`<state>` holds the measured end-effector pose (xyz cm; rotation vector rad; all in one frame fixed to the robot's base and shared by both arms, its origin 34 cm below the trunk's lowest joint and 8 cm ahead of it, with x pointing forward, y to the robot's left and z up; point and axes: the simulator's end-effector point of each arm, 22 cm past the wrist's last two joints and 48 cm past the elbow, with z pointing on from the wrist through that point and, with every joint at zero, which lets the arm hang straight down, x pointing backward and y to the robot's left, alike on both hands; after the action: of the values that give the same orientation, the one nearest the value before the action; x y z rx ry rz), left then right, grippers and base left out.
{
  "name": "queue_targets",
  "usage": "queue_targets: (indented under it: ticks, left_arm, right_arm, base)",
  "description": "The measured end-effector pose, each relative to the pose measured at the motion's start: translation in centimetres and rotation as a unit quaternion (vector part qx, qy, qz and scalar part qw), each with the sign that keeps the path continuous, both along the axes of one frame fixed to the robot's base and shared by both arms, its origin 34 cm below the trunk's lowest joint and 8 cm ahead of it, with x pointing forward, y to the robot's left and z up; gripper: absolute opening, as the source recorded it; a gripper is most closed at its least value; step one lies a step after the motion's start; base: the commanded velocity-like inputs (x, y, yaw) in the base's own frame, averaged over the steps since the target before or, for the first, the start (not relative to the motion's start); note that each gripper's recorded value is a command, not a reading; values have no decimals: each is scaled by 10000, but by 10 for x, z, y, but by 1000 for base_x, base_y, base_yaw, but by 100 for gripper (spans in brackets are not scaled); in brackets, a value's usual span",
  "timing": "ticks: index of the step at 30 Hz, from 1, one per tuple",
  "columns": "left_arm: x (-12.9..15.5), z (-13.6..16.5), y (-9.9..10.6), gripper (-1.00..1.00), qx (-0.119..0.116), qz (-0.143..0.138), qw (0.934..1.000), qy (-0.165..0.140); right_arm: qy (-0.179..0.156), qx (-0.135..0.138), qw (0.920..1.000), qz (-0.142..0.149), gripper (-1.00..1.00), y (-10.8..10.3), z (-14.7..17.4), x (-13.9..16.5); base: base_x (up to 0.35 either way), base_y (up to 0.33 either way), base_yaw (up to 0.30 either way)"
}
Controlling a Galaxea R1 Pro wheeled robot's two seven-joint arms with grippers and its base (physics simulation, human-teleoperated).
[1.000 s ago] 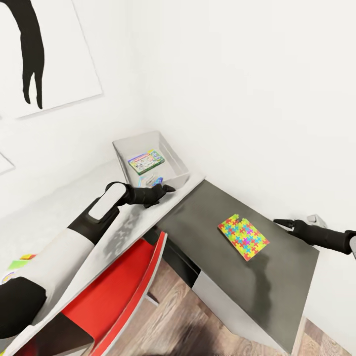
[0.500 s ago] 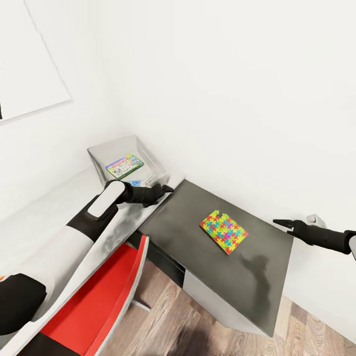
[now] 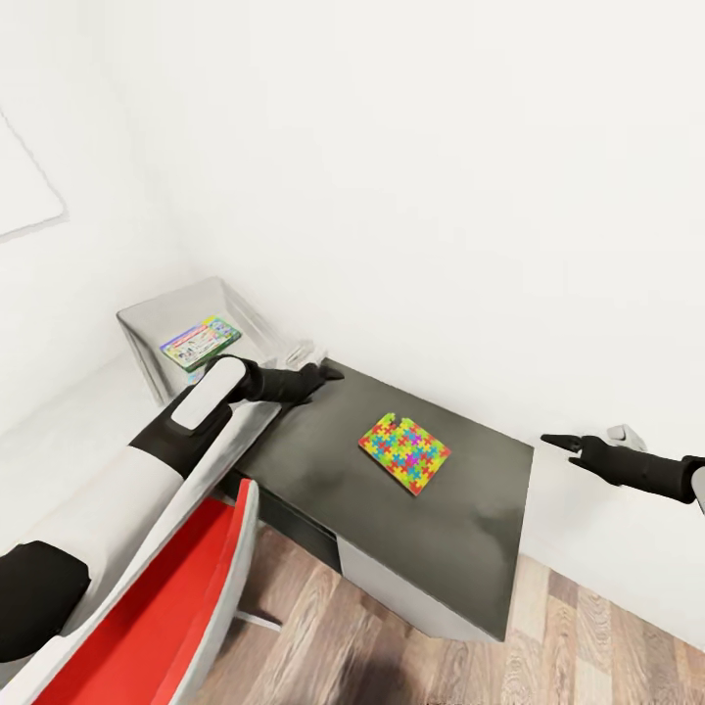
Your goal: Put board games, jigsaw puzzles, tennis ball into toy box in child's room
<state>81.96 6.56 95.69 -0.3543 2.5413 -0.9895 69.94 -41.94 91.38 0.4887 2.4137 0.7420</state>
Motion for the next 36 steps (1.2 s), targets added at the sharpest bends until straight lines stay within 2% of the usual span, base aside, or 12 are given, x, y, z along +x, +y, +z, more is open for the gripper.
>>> queue_targets:
  ticks: [11, 16, 27, 32, 36]
  left_arm:
    - [-18, -27, 16, 100, 263, 33, 9996, 139]
    - [-34, -49, 25, 100, 392, 68, 9988, 277]
    - [-44, -64, 41, 100, 610, 154, 9974, 340]
    - [-47, -72, 49, 100, 812, 159, 9960, 327]
    - [-51, -82, 59, 100, 1060, 161, 9937, 315]
  right_arm:
    - [-14, 32, 10000, 28, 100, 5, 1, -1]
    - [48, 101, 9998, 151, 100, 22, -5, -3]
    - [144, 110, 9992, 359, 100, 41, -13, -8]
    - [185, 94, 9988, 443, 100, 47, -15, -10]
    - [227, 80, 9984, 516, 100, 52, -18, -13]
  base:
    - [0, 0, -269]
    - [0, 0, -269]
    - [0, 0, -250]
    - [0, 0, -119]
    - [0, 0, -65]
